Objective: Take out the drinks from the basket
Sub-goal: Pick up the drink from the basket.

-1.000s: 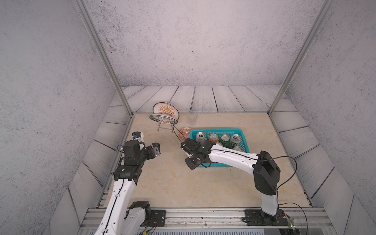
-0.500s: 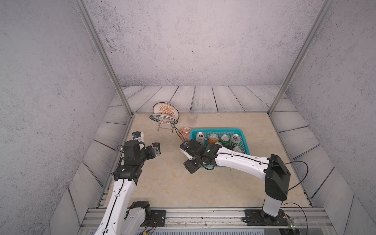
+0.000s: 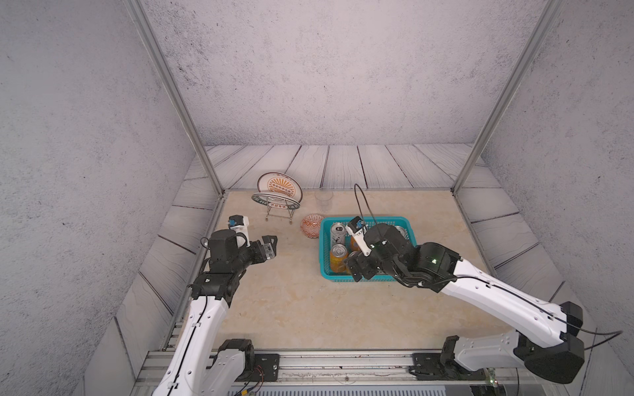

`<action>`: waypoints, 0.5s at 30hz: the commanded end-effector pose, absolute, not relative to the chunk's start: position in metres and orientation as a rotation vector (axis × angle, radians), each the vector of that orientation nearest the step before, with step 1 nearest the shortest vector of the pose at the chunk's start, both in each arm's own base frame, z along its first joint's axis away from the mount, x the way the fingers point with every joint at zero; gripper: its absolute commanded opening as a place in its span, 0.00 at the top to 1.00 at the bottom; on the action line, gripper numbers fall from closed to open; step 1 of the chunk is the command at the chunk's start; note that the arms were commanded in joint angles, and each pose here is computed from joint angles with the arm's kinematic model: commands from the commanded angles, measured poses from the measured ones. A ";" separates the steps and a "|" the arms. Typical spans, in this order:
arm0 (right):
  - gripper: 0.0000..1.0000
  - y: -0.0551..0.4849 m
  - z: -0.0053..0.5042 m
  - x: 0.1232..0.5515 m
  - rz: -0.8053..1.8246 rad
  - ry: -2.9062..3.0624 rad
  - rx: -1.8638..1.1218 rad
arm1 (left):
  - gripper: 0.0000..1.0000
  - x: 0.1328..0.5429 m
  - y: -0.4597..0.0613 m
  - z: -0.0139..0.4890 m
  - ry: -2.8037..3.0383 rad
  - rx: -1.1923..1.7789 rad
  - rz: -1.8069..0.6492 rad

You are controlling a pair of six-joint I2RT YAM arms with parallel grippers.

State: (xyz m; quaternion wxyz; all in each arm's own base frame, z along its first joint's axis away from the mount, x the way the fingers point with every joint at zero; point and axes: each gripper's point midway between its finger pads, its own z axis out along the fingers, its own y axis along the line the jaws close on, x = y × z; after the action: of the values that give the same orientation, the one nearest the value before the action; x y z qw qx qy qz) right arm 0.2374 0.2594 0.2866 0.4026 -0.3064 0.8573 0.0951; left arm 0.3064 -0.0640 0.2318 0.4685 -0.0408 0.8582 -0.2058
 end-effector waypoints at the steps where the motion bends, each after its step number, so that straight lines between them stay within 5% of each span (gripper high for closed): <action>1: 0.01 0.206 0.290 0.251 0.115 2.192 -0.687 | 0.01 0.306 -0.078 0.239 2.111 -0.065 -0.527; 15: 0.00 0.047 0.265 0.304 0.058 2.235 -0.012 | 0.01 0.327 -0.183 0.251 2.170 0.281 -0.549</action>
State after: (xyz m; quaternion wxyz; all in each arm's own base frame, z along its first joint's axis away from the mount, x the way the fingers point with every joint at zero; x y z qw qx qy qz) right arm 0.3001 0.0545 0.2720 0.4333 -0.0380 0.9005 -0.0035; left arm 0.3201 -0.1753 0.2377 0.4136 0.0939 0.8752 -0.2326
